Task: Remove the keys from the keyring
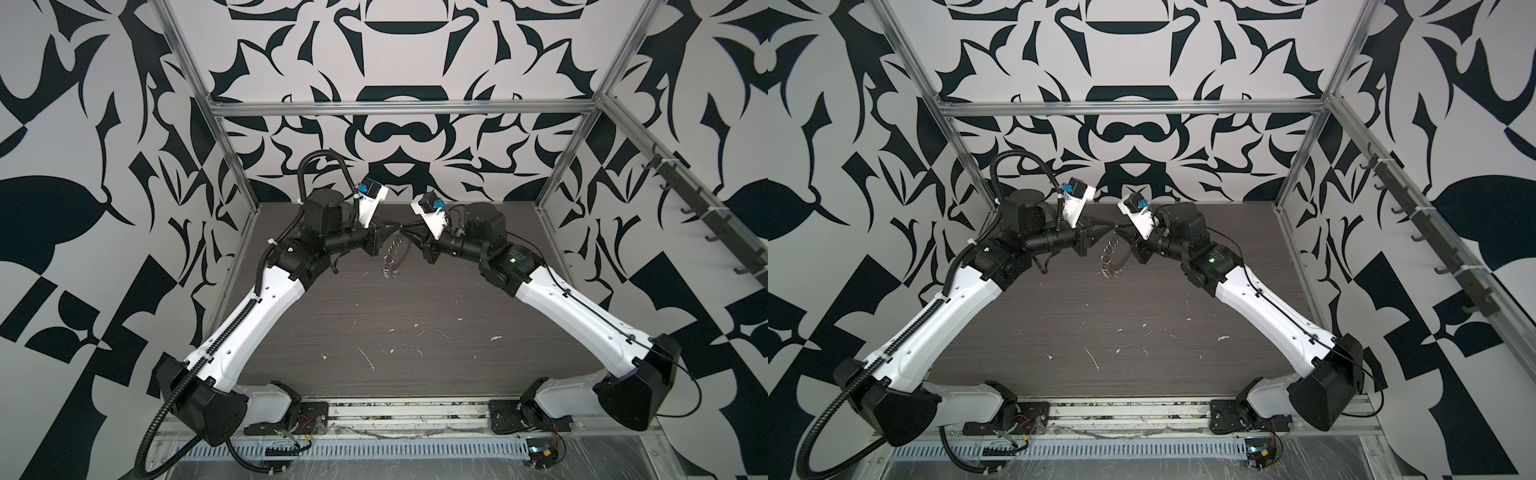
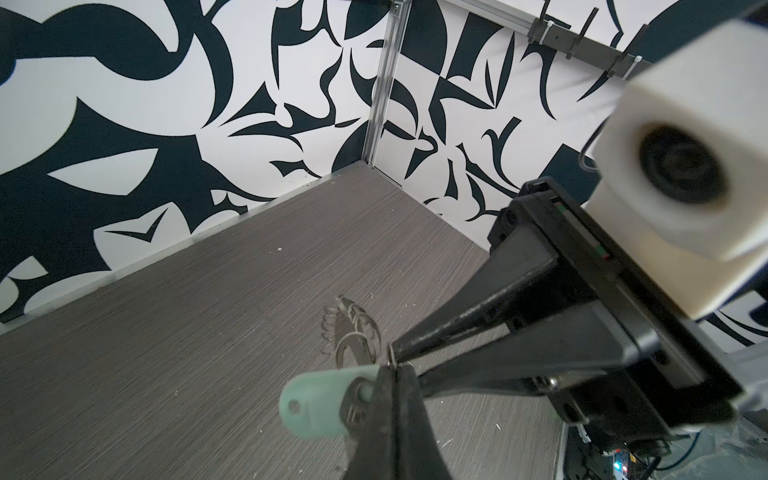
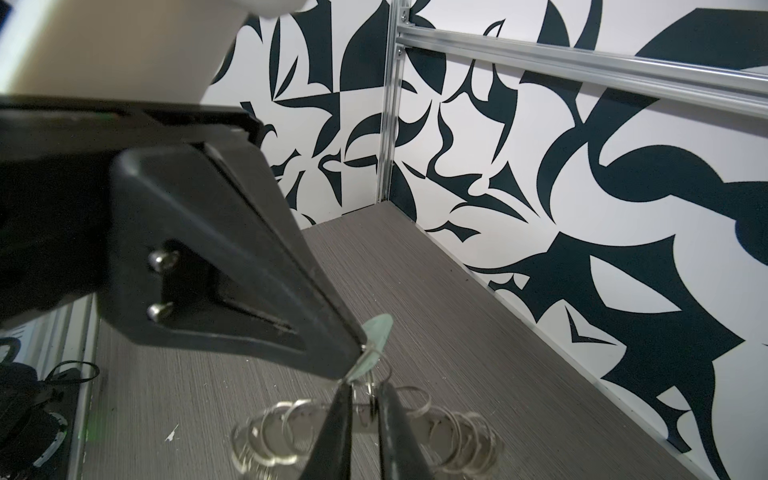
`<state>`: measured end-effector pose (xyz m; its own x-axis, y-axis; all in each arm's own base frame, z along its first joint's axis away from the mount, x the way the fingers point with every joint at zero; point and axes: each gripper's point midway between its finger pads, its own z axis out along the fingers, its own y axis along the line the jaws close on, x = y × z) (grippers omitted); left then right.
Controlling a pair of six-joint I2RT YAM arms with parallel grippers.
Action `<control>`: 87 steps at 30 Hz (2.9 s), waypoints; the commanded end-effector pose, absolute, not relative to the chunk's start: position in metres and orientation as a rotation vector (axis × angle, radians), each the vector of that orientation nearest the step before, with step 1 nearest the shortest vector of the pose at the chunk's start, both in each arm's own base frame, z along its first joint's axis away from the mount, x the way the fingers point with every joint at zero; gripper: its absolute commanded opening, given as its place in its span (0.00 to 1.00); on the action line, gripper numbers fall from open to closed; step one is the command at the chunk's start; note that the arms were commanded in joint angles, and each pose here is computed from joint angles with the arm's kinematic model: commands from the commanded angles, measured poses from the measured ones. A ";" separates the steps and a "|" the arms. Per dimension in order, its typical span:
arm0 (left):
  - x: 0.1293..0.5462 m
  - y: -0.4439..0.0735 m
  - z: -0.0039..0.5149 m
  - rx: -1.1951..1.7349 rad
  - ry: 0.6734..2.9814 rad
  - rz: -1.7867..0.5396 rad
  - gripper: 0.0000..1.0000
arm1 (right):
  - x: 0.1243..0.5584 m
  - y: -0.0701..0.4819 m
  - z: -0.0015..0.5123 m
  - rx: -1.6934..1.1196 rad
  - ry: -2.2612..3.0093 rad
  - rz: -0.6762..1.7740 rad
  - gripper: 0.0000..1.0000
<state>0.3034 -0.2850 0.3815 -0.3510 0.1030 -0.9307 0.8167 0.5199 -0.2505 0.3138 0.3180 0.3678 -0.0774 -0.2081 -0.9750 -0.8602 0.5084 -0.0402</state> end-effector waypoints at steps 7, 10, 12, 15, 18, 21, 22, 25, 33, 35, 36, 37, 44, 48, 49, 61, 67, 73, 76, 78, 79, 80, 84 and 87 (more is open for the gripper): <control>0.290 -0.285 0.403 0.796 1.710 -0.947 0.00 | 0.306 0.321 0.394 -0.956 1.515 0.738 0.00; 0.290 -0.283 0.402 0.796 1.713 -0.931 0.00 | 0.304 0.320 0.395 -0.961 1.506 0.740 0.00; 0.293 -0.281 0.399 0.791 1.726 -0.902 0.00 | 0.303 0.318 0.396 -0.958 1.495 0.736 0.00; 0.300 -0.271 0.395 0.756 1.768 -0.847 0.00 | 0.300 0.314 0.400 -0.946 1.469 0.741 0.00; 0.310 -0.259 0.392 0.678 1.826 -0.839 0.00 | 0.297 0.312 0.404 -0.942 1.451 0.742 0.00; 0.314 -0.258 0.390 0.659 1.843 -0.852 0.00 | 0.296 0.311 0.406 -0.940 1.444 0.748 0.00; 0.314 -0.259 0.389 0.660 1.847 -0.857 0.00 | 0.296 0.310 0.406 -0.937 1.441 0.748 0.00; 0.315 -0.260 0.387 0.656 1.862 -0.861 0.00 | 0.296 0.306 0.412 -0.910 1.416 0.765 0.00; 0.317 -0.258 0.382 0.636 1.896 -0.881 0.00 | 0.293 0.299 0.426 -0.872 1.356 0.795 0.00; 0.316 -0.260 0.383 0.649 1.888 -0.901 0.00 | 0.293 0.299 0.426 -0.868 1.350 0.802 0.00; 0.315 -0.263 0.383 0.659 1.888 -0.920 0.00 | 0.293 0.298 0.428 -0.862 1.343 0.806 0.00; 0.314 -0.264 0.382 0.665 1.887 -0.934 0.00 | 0.292 0.298 0.430 -0.856 1.333 0.812 0.00; 0.310 -0.270 0.389 0.685 1.869 -0.987 0.00 | 0.296 0.301 0.431 -0.859 1.325 0.850 0.00; 0.306 -0.269 0.392 0.727 1.855 -0.964 0.00 | 0.297 0.303 0.421 -0.911 1.364 0.850 0.02; 0.305 -0.269 0.394 0.737 1.850 -0.963 0.00 | 0.298 0.303 0.420 -0.917 1.369 0.837 0.07; 0.295 -0.270 0.397 0.814 1.825 -0.965 0.00 | 0.304 0.306 0.399 -1.045 1.410 0.811 0.28; 0.295 -0.271 0.400 0.808 1.820 -0.978 0.00 | 0.300 0.313 0.392 -1.062 1.428 0.894 0.29; 0.295 -0.271 0.401 0.804 1.819 -0.979 0.00 | 0.303 0.320 0.391 -1.073 1.428 0.926 0.26; 0.295 -0.272 0.401 0.801 1.823 -0.981 0.00 | 0.302 0.322 0.394 -1.082 1.420 0.937 0.21; 0.295 -0.272 0.401 0.800 1.824 -0.982 0.00 | 0.301 0.323 0.394 -1.089 1.415 0.942 0.14; 0.295 -0.271 0.401 0.799 1.824 -0.980 0.00 | 0.300 0.323 0.394 -1.091 1.414 0.944 0.12; 0.295 -0.271 0.400 0.798 1.827 -0.980 0.00 | 0.299 0.323 0.394 -1.097 1.411 0.950 0.09; 0.296 -0.269 0.399 0.788 1.839 -0.962 0.00 | 0.297 0.322 0.392 -1.106 1.418 0.943 0.00; 0.301 -0.261 0.398 0.759 1.854 -0.910 0.00 | 0.295 0.319 0.394 -1.106 1.412 0.919 0.00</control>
<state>0.3014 -0.2706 0.3752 -0.4401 0.1534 -0.8847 0.8016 0.5112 -0.3101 0.3069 0.3228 0.3576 -0.0929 -0.1805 -0.9792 -0.9568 0.2882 0.0377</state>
